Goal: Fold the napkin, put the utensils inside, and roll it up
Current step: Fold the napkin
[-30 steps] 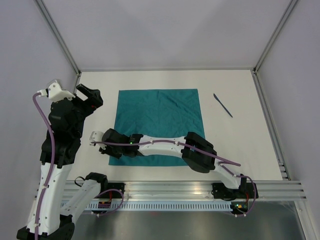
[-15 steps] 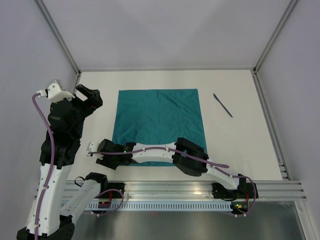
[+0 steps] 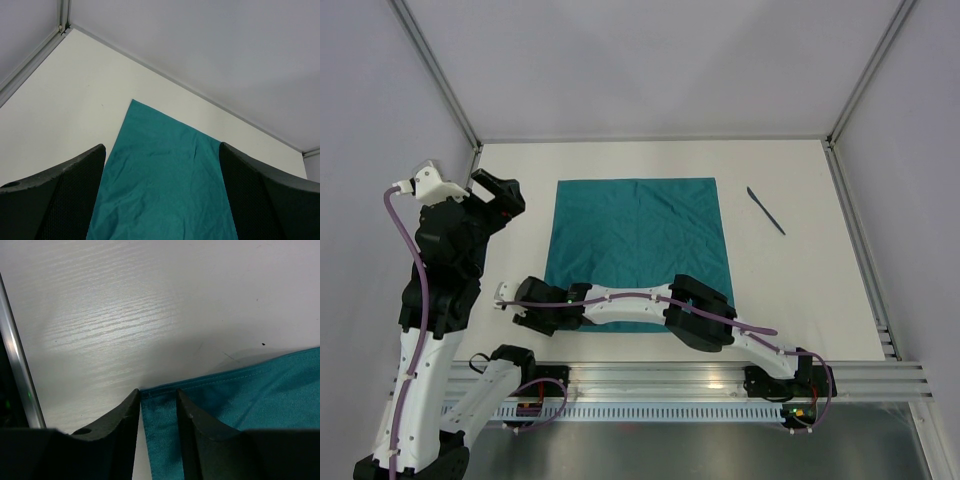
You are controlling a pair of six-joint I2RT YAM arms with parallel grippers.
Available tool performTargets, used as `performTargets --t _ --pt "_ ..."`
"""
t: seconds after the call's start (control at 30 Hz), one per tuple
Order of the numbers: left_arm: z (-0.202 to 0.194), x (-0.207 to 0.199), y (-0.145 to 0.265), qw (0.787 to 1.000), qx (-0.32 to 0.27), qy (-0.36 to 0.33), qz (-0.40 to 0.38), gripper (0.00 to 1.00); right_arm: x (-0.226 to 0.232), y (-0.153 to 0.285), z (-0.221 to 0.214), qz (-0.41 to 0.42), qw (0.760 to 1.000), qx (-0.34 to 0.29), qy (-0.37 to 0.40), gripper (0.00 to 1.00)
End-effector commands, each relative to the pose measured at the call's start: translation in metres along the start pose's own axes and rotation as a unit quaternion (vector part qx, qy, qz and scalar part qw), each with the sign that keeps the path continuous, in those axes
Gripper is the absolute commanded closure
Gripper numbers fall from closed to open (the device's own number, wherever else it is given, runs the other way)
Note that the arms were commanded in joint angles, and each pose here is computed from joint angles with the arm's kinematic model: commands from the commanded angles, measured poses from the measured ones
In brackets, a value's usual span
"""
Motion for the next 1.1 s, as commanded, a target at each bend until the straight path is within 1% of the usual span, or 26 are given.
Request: performTargets --t 0.0,0.17,0.37,0.57,0.67,1.07 --pt "0.006 0.000 0.001 1.000 -0.015 -0.018 -0.002 0.03 -0.003 -0.010 -0.019 -0.011 0.999 0.034 -0.004 0.61" --pt "0.005 0.001 0.001 1.000 -0.013 -0.019 -0.001 0.03 -0.002 -0.013 -0.024 -0.006 0.999 0.041 -0.003 0.72" --pt "0.006 0.001 0.001 1.000 -0.014 -0.018 -0.001 0.03 -0.004 -0.007 -0.013 -0.001 1.000 0.031 0.002 0.89" --pt "0.007 0.001 0.001 1.000 -0.016 -0.019 0.000 0.03 -0.011 0.009 0.011 0.001 1.000 0.003 0.000 0.98" --pt "0.007 0.002 0.001 1.000 -0.016 -0.019 0.003 0.03 -0.014 0.020 0.022 -0.001 1.000 -0.009 0.000 1.00" --pt "0.004 0.002 -0.001 1.000 -0.012 -0.018 0.004 0.03 -0.032 0.046 0.044 -0.009 0.999 -0.039 -0.011 1.00"
Point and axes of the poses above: each gripper's point midway between its finger pads, its own y axis back along the fingers, its own x axis along the line the jaws close on, z = x × y, the point moved 4 cm from there along y, back along the fingers, and after that the axes turned 8 degrees about -y, right-handed, at the moved point
